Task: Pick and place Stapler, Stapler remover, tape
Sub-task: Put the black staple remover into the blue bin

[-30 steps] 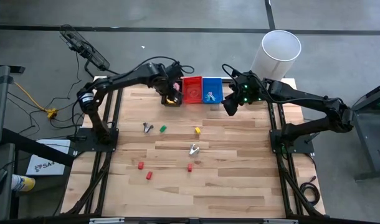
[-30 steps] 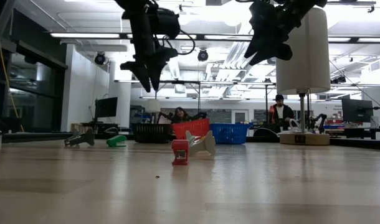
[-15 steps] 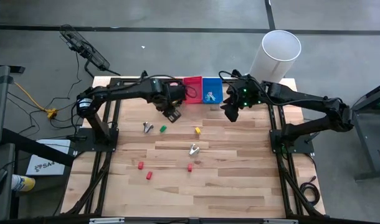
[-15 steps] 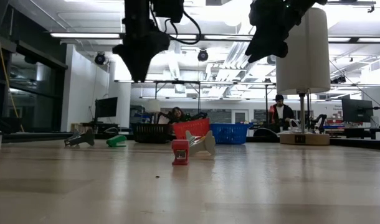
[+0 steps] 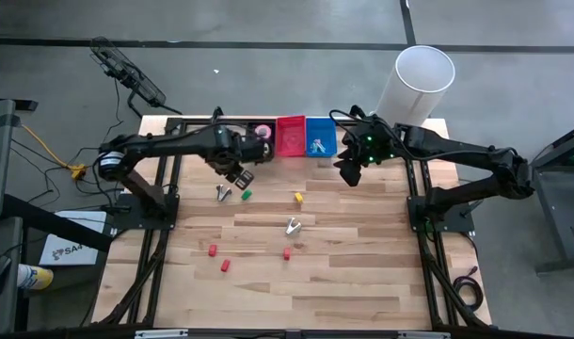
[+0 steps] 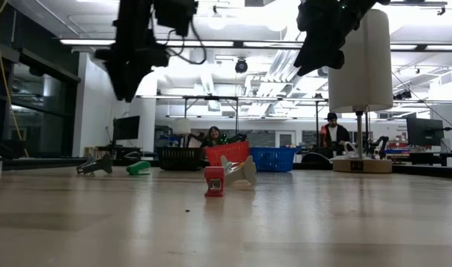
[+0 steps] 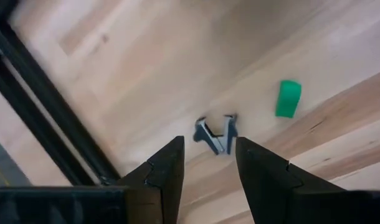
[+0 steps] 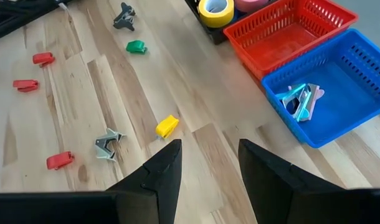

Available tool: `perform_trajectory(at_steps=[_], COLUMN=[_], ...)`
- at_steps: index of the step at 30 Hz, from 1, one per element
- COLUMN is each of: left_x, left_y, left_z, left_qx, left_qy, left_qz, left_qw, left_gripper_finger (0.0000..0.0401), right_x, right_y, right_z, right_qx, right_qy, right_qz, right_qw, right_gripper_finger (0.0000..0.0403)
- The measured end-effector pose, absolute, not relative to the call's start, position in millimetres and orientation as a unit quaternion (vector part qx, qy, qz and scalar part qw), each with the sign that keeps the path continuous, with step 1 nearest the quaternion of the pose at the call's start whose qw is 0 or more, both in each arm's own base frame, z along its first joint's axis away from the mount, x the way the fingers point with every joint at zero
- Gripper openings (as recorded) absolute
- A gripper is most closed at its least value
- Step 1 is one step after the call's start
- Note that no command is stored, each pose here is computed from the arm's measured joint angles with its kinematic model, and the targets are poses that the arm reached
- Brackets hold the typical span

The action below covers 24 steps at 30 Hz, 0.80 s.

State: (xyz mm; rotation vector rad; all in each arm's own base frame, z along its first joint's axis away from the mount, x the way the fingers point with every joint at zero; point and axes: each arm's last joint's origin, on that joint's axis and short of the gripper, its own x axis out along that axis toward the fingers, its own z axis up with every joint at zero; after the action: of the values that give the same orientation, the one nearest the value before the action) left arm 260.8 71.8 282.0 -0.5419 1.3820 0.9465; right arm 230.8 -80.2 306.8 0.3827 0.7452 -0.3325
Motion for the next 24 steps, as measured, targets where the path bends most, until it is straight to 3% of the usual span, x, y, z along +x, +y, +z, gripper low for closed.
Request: perform_trajectory(at_steps=[13,24], left_x=[225.0,215.9], left_y=[57.2,53.9], left_z=[226.1,189.4], left_qx=[-0.334,-0.367], left_qy=[0.601,0.586], left_qz=[0.423,0.442], left_qw=[0.590,0.571], left_gripper_finger=[0.0149,0.0270], right_x=[231.0,231.0], right_y=[-80.4,-80.5], right_z=[307.0,307.0], right_qx=[0.185,0.189], right_qy=[0.358,0.357], right_qz=[-0.161,-0.165], right_qw=[0.901,0.900], right_gripper_finger=[0.0149,0.0149])
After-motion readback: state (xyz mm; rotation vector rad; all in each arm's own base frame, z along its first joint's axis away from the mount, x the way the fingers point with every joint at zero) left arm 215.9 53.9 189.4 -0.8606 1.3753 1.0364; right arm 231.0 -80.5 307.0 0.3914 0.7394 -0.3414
